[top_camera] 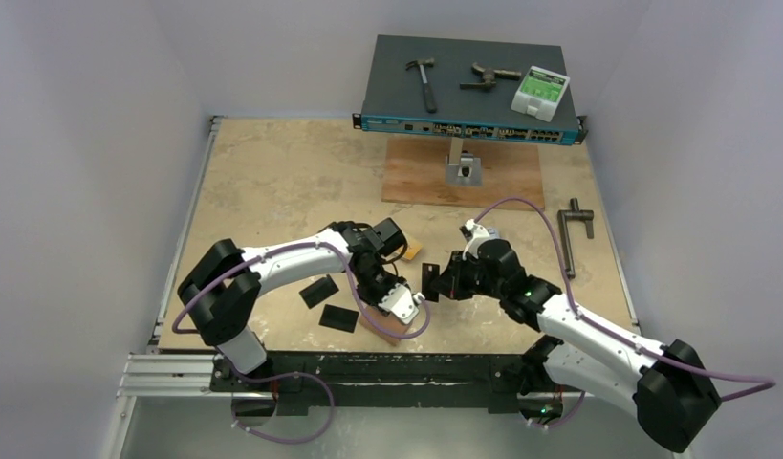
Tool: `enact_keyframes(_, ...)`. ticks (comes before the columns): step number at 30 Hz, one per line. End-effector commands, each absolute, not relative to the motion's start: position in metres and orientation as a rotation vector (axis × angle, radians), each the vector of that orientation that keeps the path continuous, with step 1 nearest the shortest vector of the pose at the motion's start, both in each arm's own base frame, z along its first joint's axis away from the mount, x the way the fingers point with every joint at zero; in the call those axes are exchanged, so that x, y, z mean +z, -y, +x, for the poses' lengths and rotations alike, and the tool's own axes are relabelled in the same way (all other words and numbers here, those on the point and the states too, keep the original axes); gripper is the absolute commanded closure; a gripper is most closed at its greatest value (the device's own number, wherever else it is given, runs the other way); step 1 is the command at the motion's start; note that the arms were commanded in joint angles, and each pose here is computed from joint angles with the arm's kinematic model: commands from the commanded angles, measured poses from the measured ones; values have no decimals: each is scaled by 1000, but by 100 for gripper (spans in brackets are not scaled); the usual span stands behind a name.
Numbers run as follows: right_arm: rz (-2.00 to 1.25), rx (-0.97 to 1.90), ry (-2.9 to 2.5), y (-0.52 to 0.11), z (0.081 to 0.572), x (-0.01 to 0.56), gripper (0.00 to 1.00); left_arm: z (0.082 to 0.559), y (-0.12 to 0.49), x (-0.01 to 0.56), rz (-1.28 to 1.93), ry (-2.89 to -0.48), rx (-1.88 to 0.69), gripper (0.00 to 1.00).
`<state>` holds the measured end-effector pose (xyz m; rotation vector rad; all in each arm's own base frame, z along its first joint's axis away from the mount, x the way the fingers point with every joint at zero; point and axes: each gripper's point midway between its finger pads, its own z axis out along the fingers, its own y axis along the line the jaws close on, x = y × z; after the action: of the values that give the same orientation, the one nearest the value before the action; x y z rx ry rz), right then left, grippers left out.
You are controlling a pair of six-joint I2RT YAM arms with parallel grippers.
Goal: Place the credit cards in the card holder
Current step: Pick up the card holder from the center of the board.
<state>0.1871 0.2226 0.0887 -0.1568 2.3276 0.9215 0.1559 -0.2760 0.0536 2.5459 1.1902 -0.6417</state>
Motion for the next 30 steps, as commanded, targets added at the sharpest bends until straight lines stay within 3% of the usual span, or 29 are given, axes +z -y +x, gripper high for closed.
enact_keyframes(1,-136,923,-2299,-221,189,98,100,152,276,63,2529,-1166,-635,72)
enact_keyframes(4,-134,921,-2296,-220,189,99,100,148,275,63,2534,-1181,-636,77)
enact_keyframes(7,-135,926,-2291,-220,188,100,100,142,272,64,2552,-1189,-638,99)
enact_keyframes(8,-136,929,-2289,-220,188,101,100,140,272,66,2556,-1188,-636,100)
enact_keyframes(13,-128,928,-2271,-220,191,107,100,147,285,77,2507,-1162,-576,100)
enact_keyframes(23,-57,841,-2213,-207,204,127,100,215,368,155,2227,-936,-354,100)
enact_keyframes(30,-43,835,-2206,-203,202,125,100,199,347,118,2351,-782,-311,100)
